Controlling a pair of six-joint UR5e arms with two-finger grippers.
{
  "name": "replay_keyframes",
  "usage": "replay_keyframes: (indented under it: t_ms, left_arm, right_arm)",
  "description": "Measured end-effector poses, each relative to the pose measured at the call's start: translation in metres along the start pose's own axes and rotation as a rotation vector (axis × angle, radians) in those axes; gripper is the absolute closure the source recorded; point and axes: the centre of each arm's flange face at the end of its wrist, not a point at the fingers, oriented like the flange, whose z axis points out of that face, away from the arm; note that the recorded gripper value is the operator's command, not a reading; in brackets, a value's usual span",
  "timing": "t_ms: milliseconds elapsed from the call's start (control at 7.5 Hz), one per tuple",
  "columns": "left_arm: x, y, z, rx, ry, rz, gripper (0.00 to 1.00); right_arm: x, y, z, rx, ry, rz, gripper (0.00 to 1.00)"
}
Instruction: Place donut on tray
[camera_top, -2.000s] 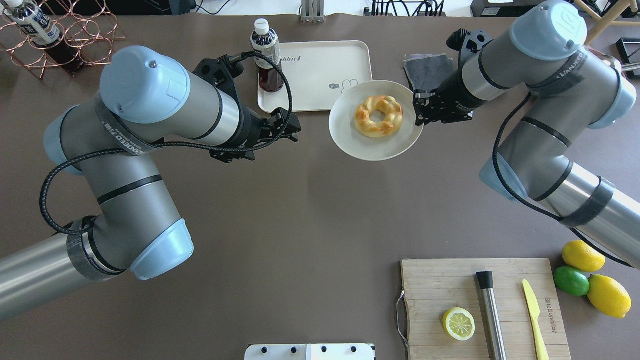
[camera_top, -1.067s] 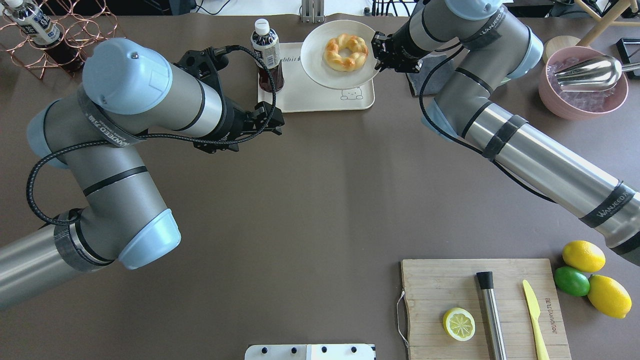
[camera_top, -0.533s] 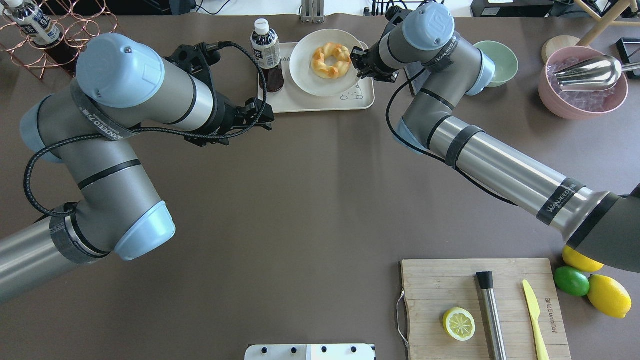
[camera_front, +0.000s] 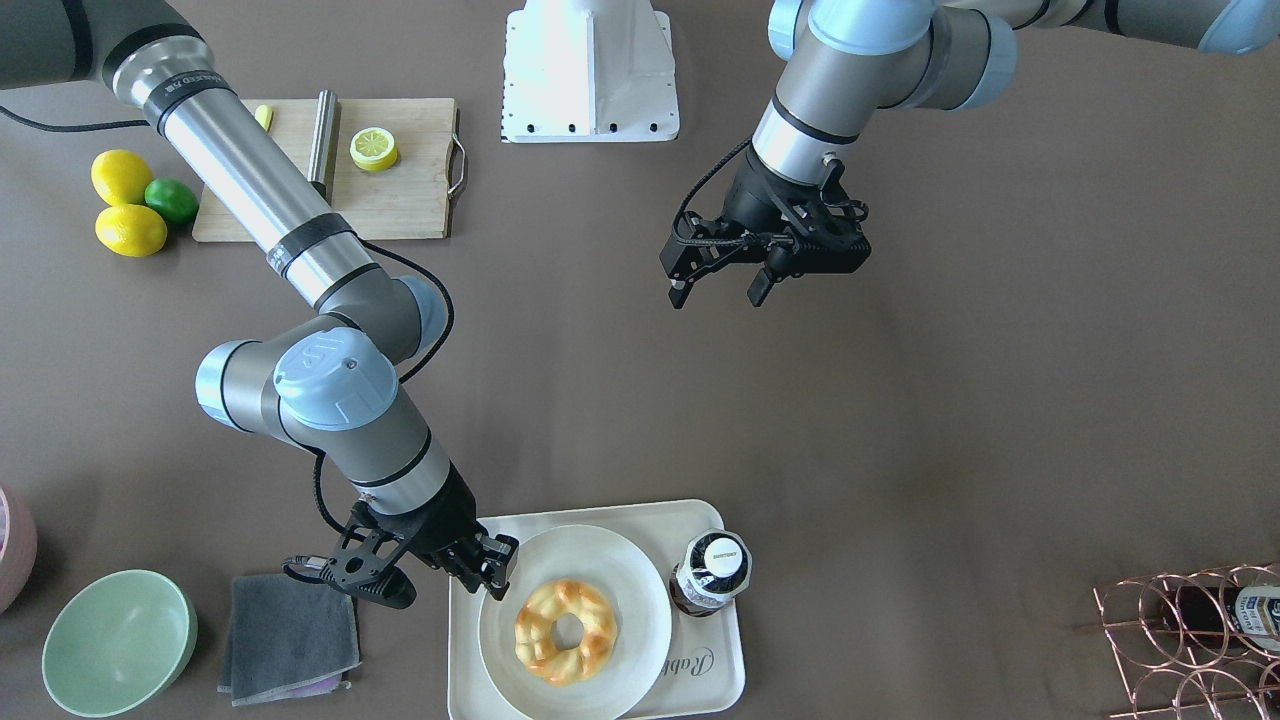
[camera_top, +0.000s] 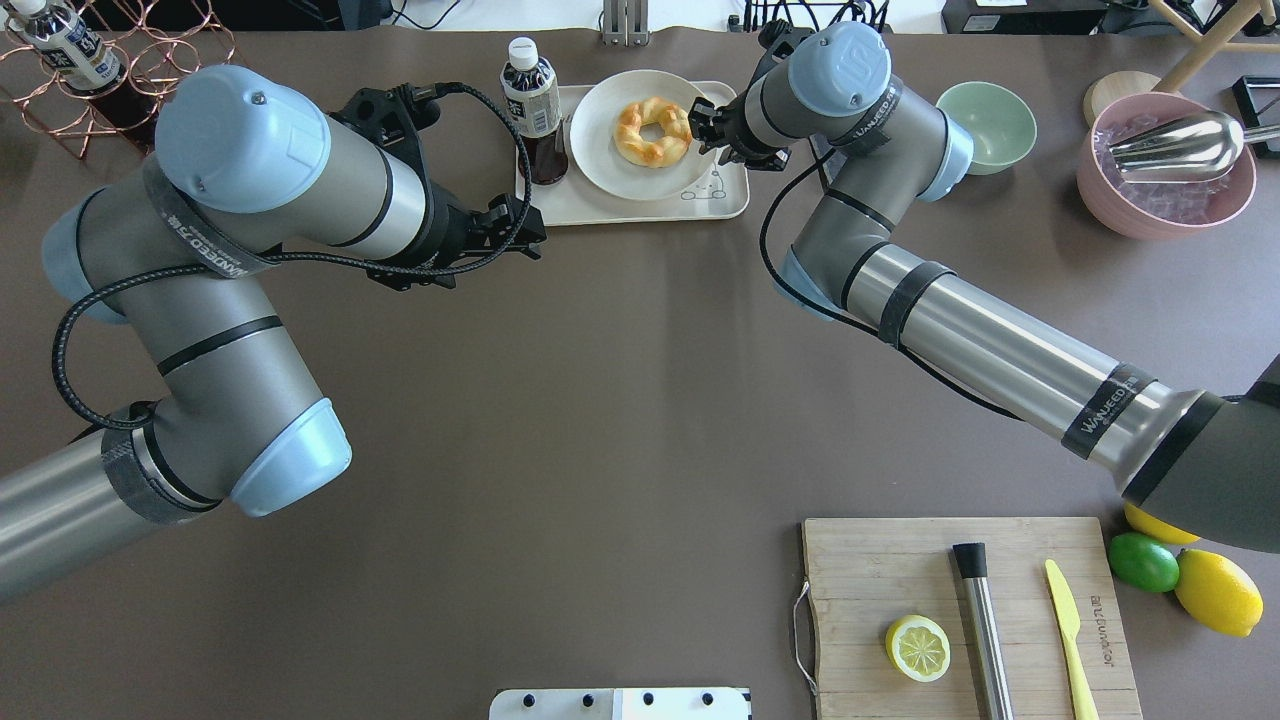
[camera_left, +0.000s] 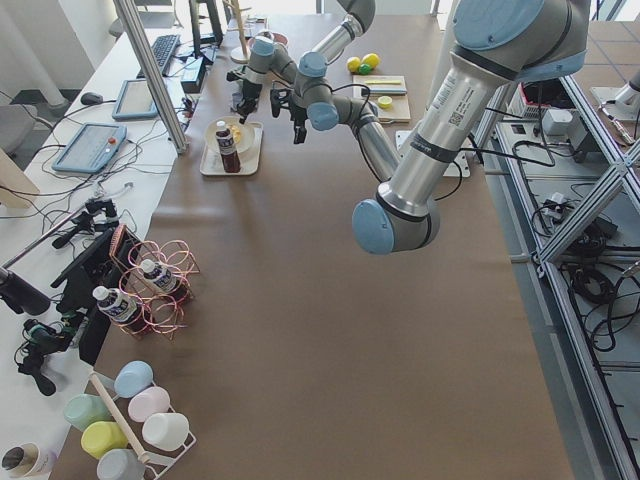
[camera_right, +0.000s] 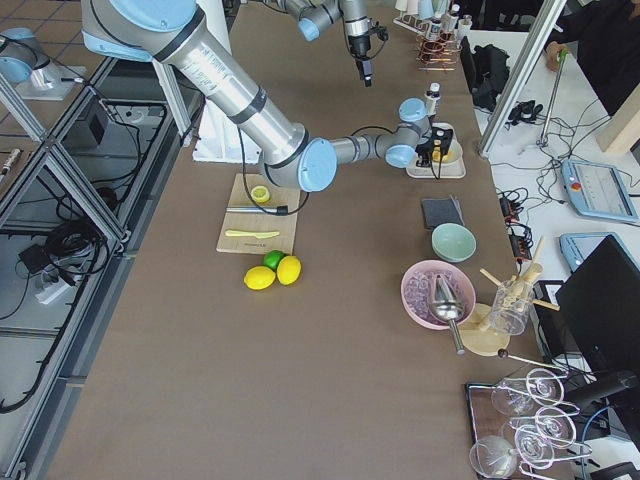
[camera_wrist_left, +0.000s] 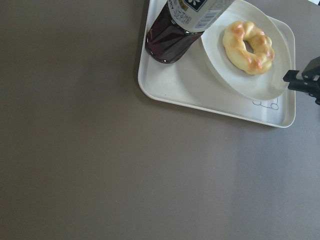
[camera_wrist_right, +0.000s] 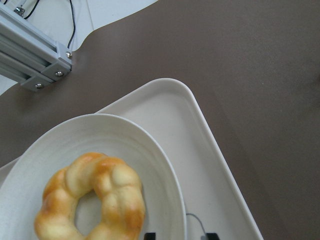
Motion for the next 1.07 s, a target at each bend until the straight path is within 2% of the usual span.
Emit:
replay_keyframes:
  t_ms: [267, 533, 667, 800, 1067]
  left_arm:
    - [0.0, -0.001, 0.0, 0.0, -0.001, -0.001, 0.01]
    - [-0.002, -0.005, -0.004, 0.008, -0.003, -0.005, 0.01]
    - [-0.002, -0.007, -0.006, 0.013, -0.003, -0.004, 0.01]
    - [-0.007, -0.011, -0.009, 0.02, -0.008, 0.004, 0.01]
    - [-0.036, -0.023, -0.029, 0.039, -0.076, 0.075, 0.01]
  right_arm:
    - [-0.001, 0.0, -0.002, 0.015, -0.003, -0.01, 0.01]
    - [0.002, -0.026, -0.023, -0.015, -0.007, -0.061, 0.01]
    - [0.006, -0.042, -0.043, -0.047, 0.016, -0.098, 0.01]
    - [0.017, -0.059, -0.068, -0.078, 0.067, -0.15, 0.01]
    - [0.08, -0.088, -0.128, -0.143, 0.182, -0.25, 0.01]
